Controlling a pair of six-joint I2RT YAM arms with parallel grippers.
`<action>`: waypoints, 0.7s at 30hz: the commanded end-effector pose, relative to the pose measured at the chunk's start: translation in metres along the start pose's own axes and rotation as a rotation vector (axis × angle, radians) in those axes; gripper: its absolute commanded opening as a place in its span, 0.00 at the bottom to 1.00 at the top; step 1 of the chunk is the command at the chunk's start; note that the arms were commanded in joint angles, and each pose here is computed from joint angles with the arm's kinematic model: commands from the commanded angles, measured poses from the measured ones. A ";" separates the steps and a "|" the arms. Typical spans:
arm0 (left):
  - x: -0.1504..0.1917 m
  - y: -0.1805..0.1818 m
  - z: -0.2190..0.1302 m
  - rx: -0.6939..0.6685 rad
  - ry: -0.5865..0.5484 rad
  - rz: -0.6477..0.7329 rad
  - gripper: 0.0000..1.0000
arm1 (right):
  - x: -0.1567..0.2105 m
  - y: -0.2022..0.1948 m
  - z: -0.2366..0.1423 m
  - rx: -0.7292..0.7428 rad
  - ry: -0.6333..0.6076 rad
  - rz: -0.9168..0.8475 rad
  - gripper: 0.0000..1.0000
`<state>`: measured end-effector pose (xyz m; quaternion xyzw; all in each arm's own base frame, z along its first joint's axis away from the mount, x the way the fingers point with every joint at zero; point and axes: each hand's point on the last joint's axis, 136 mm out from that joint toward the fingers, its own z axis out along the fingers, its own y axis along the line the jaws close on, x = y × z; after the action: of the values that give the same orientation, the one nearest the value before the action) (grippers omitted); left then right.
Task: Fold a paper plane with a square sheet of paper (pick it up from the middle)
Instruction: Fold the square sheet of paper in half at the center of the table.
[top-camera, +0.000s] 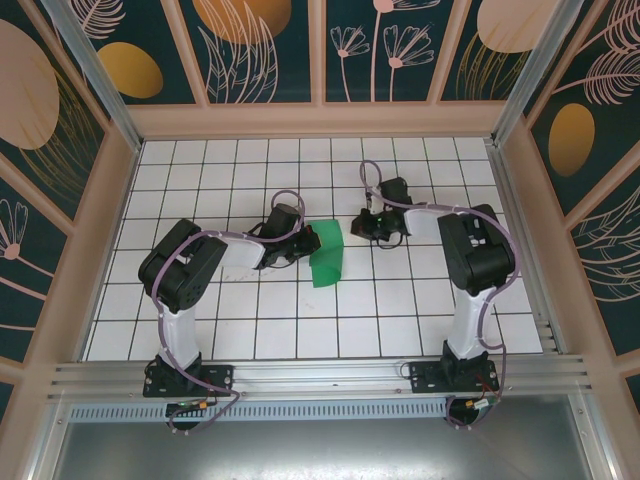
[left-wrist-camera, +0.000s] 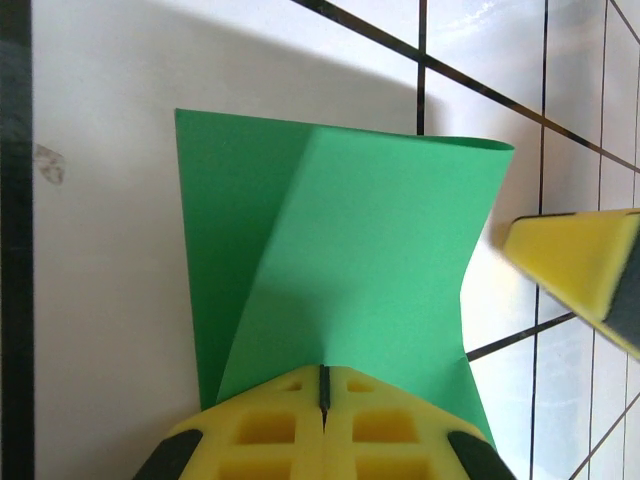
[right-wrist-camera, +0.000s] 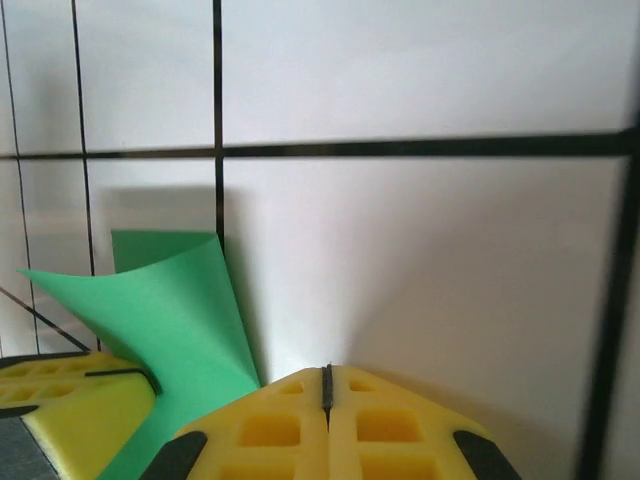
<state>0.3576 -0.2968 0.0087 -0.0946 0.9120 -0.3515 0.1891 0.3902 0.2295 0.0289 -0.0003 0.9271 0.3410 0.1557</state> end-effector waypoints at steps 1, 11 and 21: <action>0.072 0.136 -0.011 -0.465 0.190 -0.084 0.00 | -0.001 0.050 -0.010 -0.136 -0.023 -0.080 0.00; 0.073 0.138 -0.012 -0.470 0.194 -0.083 0.00 | 0.005 0.053 0.031 -0.087 0.042 -0.084 0.00; 0.075 0.139 -0.014 -0.474 0.200 -0.083 0.00 | -0.011 -0.003 0.037 0.069 -0.007 -0.043 0.00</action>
<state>0.3574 -0.2967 0.0089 -0.0943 0.9119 -0.3516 0.1893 0.3952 0.2820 0.0205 -0.0431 0.9222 0.3552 0.1469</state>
